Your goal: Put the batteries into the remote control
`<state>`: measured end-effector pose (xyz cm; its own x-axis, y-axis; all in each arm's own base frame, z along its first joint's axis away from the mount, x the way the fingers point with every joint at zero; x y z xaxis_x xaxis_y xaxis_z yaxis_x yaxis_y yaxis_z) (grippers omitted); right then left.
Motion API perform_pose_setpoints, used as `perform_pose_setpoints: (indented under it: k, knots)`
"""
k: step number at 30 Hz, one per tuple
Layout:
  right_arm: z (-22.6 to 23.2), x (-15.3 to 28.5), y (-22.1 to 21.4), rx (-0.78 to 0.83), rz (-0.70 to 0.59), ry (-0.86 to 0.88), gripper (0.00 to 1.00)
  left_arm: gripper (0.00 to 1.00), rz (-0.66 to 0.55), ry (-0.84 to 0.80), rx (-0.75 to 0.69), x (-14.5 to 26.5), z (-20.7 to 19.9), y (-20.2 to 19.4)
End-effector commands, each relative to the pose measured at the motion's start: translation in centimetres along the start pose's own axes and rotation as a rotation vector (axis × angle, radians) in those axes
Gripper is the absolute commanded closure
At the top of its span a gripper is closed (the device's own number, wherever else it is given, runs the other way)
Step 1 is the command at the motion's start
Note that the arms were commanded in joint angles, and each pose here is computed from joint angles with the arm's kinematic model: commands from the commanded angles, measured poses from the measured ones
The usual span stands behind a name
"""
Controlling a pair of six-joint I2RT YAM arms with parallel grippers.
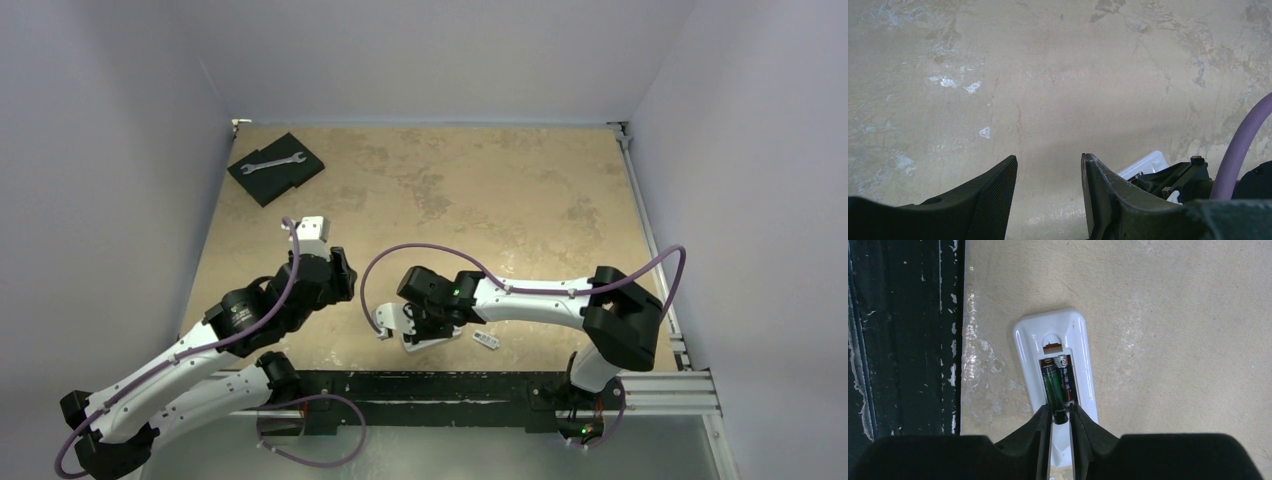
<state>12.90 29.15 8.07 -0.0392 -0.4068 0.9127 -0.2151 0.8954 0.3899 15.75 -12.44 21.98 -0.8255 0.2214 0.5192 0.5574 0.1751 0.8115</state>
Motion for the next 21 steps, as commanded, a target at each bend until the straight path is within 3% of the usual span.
perform_pose_setpoints:
  k: [1,12,21]
  knots:
    - [-1.3,1.4,1.7,0.013,-0.055,-0.075,0.74,0.5,-0.018,-0.013,0.007,-0.2,-0.3,0.2]
    - [-1.8,3.6,2.1,-0.13,-0.133,-0.184,0.75,0.5,0.007,-0.021,-0.001,-0.5,-0.7,-0.2]
    - [-1.3,5.9,2.3,-0.368,-0.219,-0.242,0.77,0.5,0.061,-0.05,0.023,-1.3,-1.4,-1.7]
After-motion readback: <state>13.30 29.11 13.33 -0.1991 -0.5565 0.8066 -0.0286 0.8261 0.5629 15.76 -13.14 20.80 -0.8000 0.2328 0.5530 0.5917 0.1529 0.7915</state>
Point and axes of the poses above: each gripper's point midway between its finger pads, its own x axis back along the fingers, its own z axis along the line the jaws close on, y = z × x, the point moved 4 cm from there along x, back along the fingers, and after that the axes turned 1 degree about x, right-handed, at the moved point
